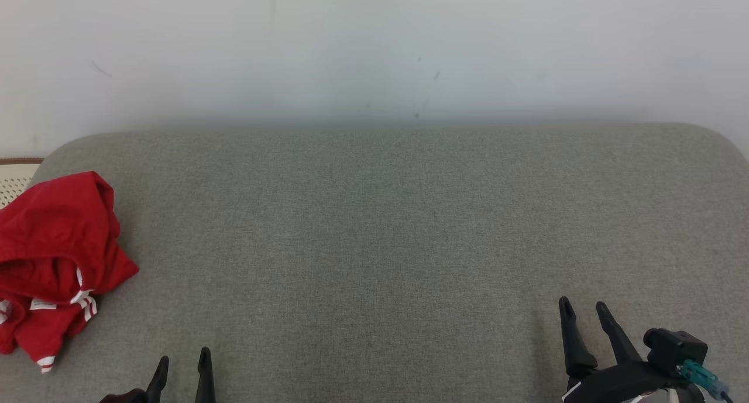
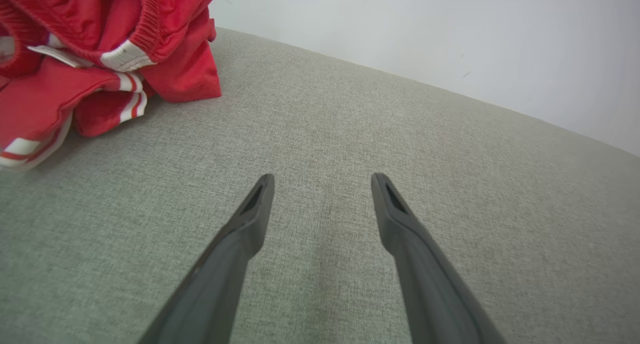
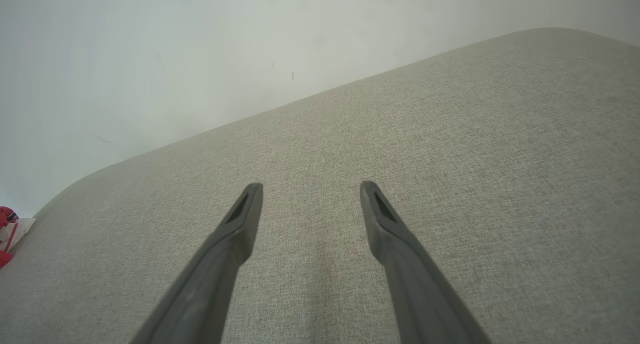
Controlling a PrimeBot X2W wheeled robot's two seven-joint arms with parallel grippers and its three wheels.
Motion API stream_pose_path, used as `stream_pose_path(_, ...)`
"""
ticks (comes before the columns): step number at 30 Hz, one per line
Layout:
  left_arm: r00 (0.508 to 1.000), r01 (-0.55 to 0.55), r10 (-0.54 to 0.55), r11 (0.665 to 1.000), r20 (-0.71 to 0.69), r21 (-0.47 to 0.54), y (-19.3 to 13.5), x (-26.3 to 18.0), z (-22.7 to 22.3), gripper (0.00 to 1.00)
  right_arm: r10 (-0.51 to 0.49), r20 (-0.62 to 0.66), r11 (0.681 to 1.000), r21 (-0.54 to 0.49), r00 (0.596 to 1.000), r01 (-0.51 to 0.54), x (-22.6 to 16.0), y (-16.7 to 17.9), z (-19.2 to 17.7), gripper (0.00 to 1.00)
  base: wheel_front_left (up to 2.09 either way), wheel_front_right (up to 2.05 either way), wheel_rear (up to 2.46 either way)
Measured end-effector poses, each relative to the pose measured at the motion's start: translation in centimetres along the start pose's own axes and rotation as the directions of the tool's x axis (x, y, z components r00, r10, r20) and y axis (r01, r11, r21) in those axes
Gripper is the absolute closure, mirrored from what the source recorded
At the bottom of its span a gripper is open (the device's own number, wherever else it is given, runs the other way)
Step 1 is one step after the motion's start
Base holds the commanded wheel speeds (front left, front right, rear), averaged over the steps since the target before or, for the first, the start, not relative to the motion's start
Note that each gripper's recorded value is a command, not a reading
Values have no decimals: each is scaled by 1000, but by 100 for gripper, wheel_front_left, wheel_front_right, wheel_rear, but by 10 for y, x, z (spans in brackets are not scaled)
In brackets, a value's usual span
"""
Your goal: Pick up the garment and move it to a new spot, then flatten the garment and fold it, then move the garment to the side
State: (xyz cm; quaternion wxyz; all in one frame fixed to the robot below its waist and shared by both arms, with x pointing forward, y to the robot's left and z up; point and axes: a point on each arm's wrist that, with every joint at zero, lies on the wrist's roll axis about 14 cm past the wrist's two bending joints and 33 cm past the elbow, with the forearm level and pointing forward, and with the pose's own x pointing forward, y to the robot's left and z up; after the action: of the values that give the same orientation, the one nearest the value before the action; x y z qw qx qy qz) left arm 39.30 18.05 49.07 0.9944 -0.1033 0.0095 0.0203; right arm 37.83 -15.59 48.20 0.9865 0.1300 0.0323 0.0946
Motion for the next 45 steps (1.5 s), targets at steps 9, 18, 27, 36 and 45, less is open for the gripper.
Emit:
stream_pose_path(9, 1000, -8, 6, 996, 26, 92, 1, 0, 5, 0, 0, 4, 996, -88, 1000, 0, -4, -2, 0, 0, 0, 0, 0)
stream_pose_path(18, 998, -10, 0, 986, 61, 168, -2, 1, 11, 0, 14, 4, 987, -162, 1000, -13, -5, -1, -1, 0, 0, 0, 0)
stream_pose_path(27, 995, -9, -14, 973, 101, 231, -6, 2, 20, 0, 31, 24, 972, -232, 999, -24, -7, 1, 5, 0, 0, 0, 0)
stream_pose_path(36, 993, -11, -23, 960, 117, 281, -7, -1, 22, 0, 51, 51, 957, -289, 997, -34, -7, 5, 13, 0, 0, 0, 0)
stream_pose_path(45, 993, -23, -11, 960, 121, 278, -3, -1, 23, 0, 47, 66, 959, -283, 997, -27, -6, 6, 17, 0, 0, 0, 0)
